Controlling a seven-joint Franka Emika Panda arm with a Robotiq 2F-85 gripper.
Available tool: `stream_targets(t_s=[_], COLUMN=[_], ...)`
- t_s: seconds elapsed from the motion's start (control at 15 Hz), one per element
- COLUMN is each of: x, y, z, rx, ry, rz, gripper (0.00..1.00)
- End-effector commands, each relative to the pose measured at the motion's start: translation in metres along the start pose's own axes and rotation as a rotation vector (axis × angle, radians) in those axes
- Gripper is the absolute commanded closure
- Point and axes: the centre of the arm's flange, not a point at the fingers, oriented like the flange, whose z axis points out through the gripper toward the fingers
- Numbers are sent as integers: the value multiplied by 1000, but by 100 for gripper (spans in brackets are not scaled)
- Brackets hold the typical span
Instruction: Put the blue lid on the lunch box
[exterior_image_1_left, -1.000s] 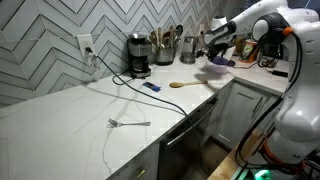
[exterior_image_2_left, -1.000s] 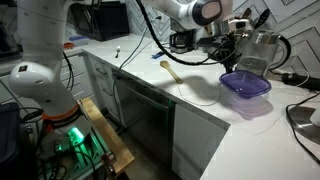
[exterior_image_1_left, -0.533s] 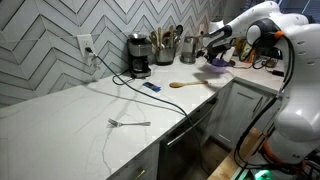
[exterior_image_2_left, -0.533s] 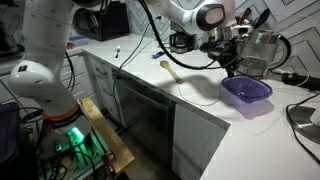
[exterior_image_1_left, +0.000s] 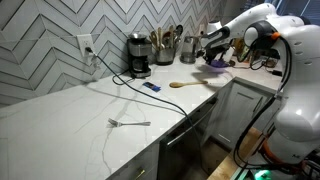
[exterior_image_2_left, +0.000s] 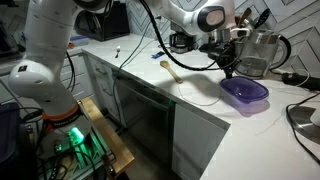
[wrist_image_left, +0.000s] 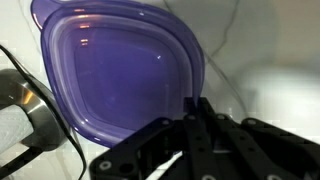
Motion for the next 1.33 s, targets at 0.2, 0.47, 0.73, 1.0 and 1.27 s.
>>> stream_targets(t_s=[0.2, 0.47, 0.73, 1.0, 1.27], x=[7, 10, 11, 11, 12], y=[2, 5, 7, 9, 19], z=[7, 10, 11, 9, -11], rx=[9, 5, 10, 26, 72], ry=[-13, -12, -17, -21, -49], rz=[-20, -18, -24, -30, 2], gripper=[98, 98, 84, 44, 15])
